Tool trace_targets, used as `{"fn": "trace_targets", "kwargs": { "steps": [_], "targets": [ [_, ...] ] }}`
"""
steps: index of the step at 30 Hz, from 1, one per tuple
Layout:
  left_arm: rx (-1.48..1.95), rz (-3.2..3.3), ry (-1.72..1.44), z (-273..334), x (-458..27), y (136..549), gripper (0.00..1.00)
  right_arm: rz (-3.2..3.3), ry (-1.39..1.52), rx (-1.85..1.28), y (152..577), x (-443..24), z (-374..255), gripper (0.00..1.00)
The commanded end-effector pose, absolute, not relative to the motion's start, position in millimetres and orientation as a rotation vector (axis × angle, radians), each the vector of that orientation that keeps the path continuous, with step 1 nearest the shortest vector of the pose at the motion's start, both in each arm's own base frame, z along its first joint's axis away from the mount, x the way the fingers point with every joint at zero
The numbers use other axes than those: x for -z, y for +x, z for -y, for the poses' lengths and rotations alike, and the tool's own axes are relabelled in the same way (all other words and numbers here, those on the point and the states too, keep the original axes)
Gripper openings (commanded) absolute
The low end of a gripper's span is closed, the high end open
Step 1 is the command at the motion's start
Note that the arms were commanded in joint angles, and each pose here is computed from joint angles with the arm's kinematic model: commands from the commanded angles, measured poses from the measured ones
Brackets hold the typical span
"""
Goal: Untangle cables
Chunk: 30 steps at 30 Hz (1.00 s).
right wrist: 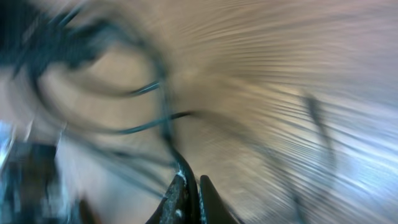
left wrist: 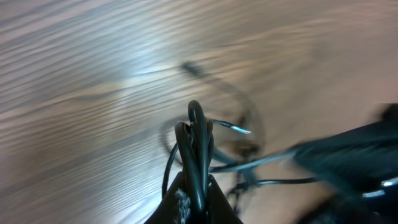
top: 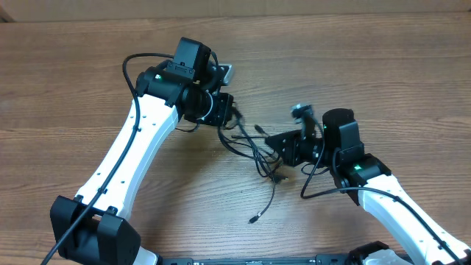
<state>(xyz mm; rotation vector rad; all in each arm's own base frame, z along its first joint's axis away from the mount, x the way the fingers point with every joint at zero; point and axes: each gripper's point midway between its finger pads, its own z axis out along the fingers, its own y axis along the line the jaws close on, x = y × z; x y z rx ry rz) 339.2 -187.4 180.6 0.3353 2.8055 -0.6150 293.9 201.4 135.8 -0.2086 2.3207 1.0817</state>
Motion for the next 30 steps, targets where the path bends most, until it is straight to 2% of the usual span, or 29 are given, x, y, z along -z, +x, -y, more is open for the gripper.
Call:
{"fn": "trace_targets", "kwargs": {
  "steps": [1, 4, 6, 15, 17, 20, 22, 23, 30],
  "targets": [
    [0.279, -2.788, 0.156, 146, -187, 354, 0.04, -2.357, 0.547, -0.907, 331, -117, -139, 0.04],
    [0.26, -2.802, 0.144, 143, -186, 351, 0.04, -2.325, 1.004, -0.799, 329, -96, -97, 0.04],
    [0.261, -2.804, 0.145, 143, -186, 351, 0.04, -2.314, 1.173, -0.731, 322, -84, -77, 0.04],
    [0.288, -2.797, 0.145, 147, -187, 352, 0.04, -2.432, 1.259, -0.658, 294, -64, -69, 0.05],
    [0.354, -2.794, 0.176, 155, -188, 350, 0.04, -2.483, 1.047, -0.757, 300, -73, -85, 0.1],
    [0.562, -2.734, 0.38, 183, -198, 346, 0.04, -2.463, 0.349, -1.068, 306, -113, -136, 0.26],
    [0.674, -2.688, 0.481, 197, -204, 342, 0.04, -2.412, 0.079, -1.153, 298, -126, -152, 0.27],
    [0.725, -2.67, 0.515, 203, -207, 340, 0.04, -2.395, -0.005, -1.167, 295, -128, -156, 0.32],
    [0.818, -2.631, 0.59, 218, -214, 333, 0.04, -2.254, -0.581, -1.068, 273, -127, -173, 0.46]
  ]
}}
